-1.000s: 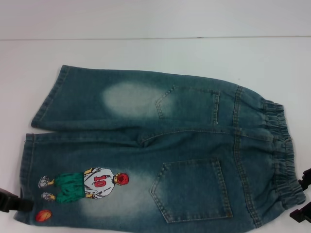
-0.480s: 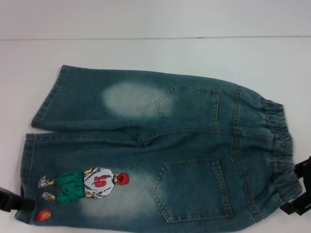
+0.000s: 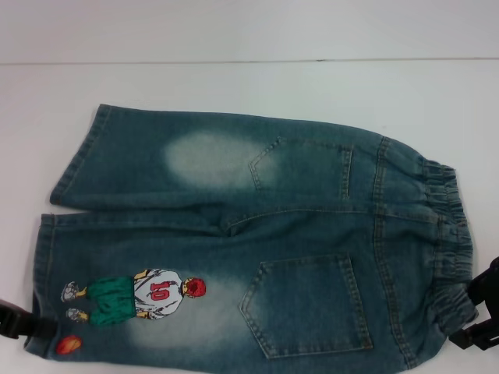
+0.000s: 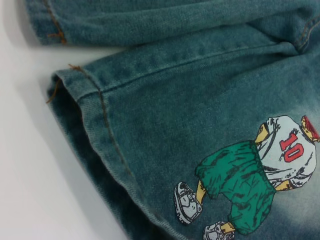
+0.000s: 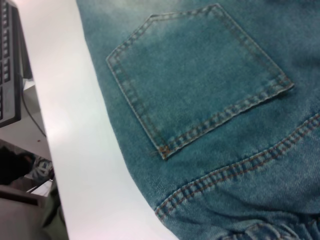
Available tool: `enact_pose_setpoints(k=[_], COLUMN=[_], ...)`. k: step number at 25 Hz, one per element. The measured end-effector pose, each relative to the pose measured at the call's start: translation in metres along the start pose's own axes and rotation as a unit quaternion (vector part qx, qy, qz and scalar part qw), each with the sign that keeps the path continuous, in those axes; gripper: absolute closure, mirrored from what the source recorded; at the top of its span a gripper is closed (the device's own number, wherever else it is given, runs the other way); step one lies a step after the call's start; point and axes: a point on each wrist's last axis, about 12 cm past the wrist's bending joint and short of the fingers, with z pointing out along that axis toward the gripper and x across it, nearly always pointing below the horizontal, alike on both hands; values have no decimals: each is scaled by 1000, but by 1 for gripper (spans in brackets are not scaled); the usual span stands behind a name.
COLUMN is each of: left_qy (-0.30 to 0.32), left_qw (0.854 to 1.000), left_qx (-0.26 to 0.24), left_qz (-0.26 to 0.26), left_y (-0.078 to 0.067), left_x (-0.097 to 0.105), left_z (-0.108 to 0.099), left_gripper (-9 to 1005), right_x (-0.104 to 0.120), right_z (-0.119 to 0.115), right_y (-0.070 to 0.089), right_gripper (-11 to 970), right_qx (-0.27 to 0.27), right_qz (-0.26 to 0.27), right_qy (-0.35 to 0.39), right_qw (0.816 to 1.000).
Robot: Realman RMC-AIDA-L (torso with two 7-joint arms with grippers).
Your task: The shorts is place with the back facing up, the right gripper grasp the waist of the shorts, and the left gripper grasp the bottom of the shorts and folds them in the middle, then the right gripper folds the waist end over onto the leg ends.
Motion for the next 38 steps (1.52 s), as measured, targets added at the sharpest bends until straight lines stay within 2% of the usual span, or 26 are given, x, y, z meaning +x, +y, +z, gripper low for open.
enact_pose_setpoints(k=[7,12,18,24,29,38], left_qy=[-1,-1,8,28,11,-74], left_qw=[1000,1000,1000,999,999,996], left_qx=[0,3,22,42,32,-10], left_qz=[-2,-2,4,12,10,41], left_y=[0,-1,-6,-12,-8,-7], left_x=[-1,-1,-1,6,4,-45], left_z=[1,3,2,-10,-19,-14], left_gripper=[980,979,979,979,979,979], right_x=[-1,-1,3,12,21,32], right_z=[-1,-1,-2,-12,-27,-53], right_y=[0,-1,2,13,12,1], right_gripper=[454,707,893,904,904,904], right_qx=[0,8,-4,-21,0,91], right_qz=[-3,-5,-17,-38,-47,-53], right_qy=[2,1,0,-8,-57,-179], right_qw=[1000,1000,1000,999,997,978])
